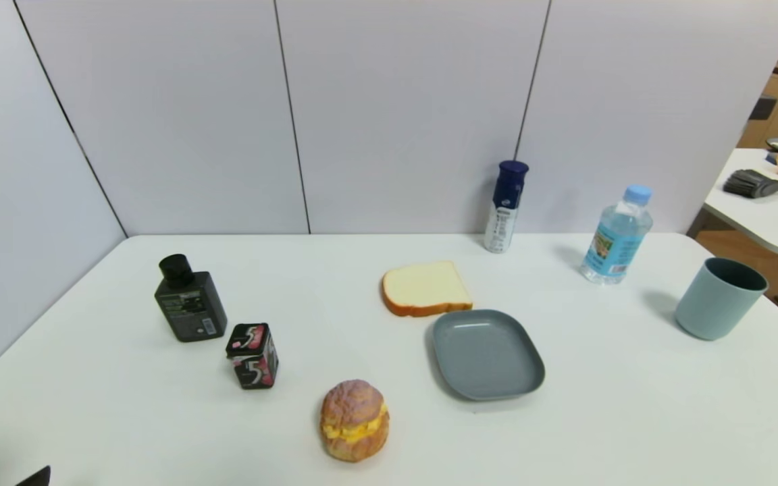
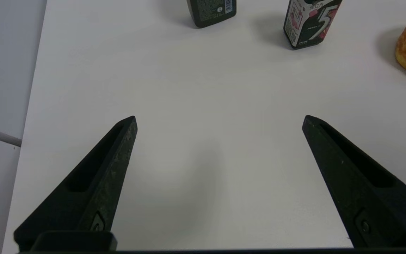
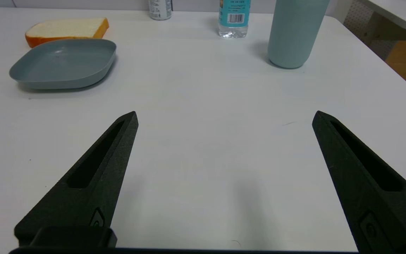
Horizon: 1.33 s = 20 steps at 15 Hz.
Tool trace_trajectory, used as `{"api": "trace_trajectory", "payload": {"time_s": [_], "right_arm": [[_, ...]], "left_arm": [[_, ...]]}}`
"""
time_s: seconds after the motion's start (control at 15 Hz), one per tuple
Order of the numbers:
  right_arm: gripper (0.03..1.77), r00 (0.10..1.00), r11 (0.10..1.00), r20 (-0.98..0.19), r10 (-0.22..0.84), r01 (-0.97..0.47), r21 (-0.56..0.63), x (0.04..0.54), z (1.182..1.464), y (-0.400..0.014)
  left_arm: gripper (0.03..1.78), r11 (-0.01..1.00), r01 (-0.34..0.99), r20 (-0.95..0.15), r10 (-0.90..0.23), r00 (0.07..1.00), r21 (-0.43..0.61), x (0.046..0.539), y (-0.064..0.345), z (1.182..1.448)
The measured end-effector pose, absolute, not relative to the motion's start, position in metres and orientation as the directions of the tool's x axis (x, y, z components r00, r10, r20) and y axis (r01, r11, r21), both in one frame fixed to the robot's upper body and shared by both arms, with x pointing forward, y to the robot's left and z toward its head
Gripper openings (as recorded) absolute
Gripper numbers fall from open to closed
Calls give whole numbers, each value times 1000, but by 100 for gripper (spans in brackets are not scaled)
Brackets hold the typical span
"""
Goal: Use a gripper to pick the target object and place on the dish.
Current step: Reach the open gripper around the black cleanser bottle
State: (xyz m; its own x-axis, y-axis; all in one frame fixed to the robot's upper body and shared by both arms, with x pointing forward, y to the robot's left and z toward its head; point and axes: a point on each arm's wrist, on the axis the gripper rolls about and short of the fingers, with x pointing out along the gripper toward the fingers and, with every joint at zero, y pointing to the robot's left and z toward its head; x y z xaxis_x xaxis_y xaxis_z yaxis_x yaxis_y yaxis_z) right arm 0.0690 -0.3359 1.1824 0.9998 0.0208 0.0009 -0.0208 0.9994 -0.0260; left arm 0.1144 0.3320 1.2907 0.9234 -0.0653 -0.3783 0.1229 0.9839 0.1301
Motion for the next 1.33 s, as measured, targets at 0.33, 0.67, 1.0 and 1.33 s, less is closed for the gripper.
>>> {"api": "trace_trajectory", "payload": {"time_s": [0.33, 0.67, 1.0, 1.33], "right_arm": [[171, 1000, 999, 1, 21, -21, -26, 69, 1182, -336], [171, 1000, 999, 1, 21, -21, -26, 69, 1182, -336], [171, 1000, 999, 1, 21, -21, -26, 69, 1182, -336], [171, 1000, 999, 1, 21, -21, -26, 69, 1182, -336]], "left_arm": [[169, 980, 149, -456, -75, 887, 130, 181, 330, 1313], [169, 982, 145, -445, -79, 892, 117, 249, 327, 1287], [169, 989, 126, -341, -93, 935, 76, 283, 323, 1255], [169, 991, 119, -252, -100, 962, 63, 300, 321, 1237]]}}
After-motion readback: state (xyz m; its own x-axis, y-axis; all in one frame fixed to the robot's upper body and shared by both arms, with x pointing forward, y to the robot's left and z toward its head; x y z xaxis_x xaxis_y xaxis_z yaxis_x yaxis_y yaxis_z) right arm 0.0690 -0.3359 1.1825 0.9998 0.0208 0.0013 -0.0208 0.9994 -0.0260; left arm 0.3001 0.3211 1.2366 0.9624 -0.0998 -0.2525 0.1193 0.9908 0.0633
